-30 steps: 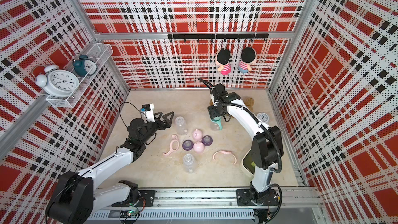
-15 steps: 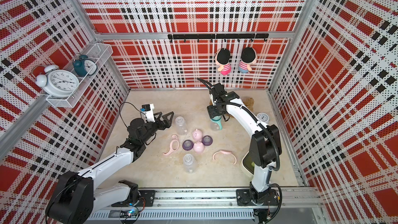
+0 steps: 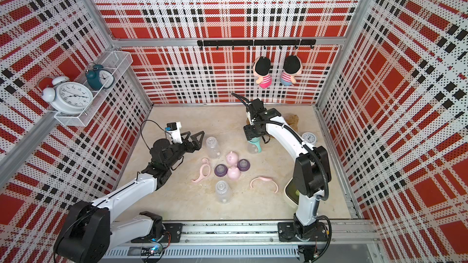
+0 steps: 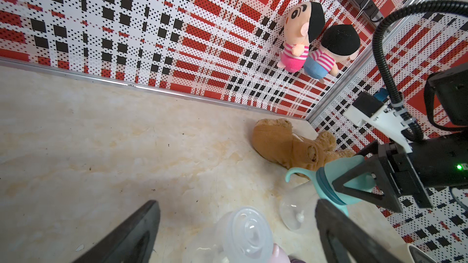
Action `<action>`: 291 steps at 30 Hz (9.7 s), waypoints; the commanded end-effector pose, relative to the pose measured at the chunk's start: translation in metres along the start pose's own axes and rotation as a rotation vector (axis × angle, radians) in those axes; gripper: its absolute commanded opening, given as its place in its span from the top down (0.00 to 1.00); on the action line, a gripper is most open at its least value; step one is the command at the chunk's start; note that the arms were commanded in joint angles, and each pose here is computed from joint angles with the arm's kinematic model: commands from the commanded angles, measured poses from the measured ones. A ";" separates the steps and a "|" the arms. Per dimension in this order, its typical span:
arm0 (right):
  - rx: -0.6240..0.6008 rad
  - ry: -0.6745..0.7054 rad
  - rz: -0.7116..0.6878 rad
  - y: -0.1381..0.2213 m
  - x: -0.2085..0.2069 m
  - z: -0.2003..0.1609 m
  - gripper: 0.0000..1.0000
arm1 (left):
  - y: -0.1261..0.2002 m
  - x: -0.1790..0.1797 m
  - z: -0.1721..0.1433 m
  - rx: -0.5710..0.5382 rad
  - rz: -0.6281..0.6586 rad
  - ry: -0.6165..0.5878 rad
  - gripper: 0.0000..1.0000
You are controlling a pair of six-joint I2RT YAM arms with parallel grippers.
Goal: Assemble the baby bottles
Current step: Close the lid on the baby bottle, then pick up the baby bottle from the center of the board, then adjust the handle at the center of the board.
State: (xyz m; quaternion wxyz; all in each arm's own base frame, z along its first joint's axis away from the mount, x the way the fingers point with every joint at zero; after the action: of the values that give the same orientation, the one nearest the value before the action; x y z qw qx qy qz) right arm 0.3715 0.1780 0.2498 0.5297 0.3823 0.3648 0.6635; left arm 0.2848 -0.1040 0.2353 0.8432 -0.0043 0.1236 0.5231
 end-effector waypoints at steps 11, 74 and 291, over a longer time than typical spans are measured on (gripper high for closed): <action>0.104 0.018 -0.065 -0.022 -0.009 -0.014 0.28 | -0.004 -0.003 0.010 -0.017 -0.002 -0.022 0.02; -0.044 0.041 0.016 0.025 0.001 0.008 0.08 | -0.008 -0.002 0.012 -0.005 0.009 -0.029 0.02; -0.129 -0.126 -0.153 -0.025 0.006 -0.198 0.66 | 0.008 -0.127 -0.009 -0.130 -0.677 -0.358 0.90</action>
State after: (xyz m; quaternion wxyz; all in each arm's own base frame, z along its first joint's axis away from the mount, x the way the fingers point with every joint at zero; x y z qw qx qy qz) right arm 0.1879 0.1629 0.1309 0.6075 0.3794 0.3464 0.6058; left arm 0.2227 -0.2164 0.2475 0.9768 0.0021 -0.0519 0.2078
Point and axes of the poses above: each gripper's point midway between its finger pads, its own y axis back along the fingers, its own x axis along the line the jaws close on, z = x × y, the point moved 9 cm from there along y, back along the fingers, and after that the axes turned 14 degrees about -y, right-handed, at the moved point
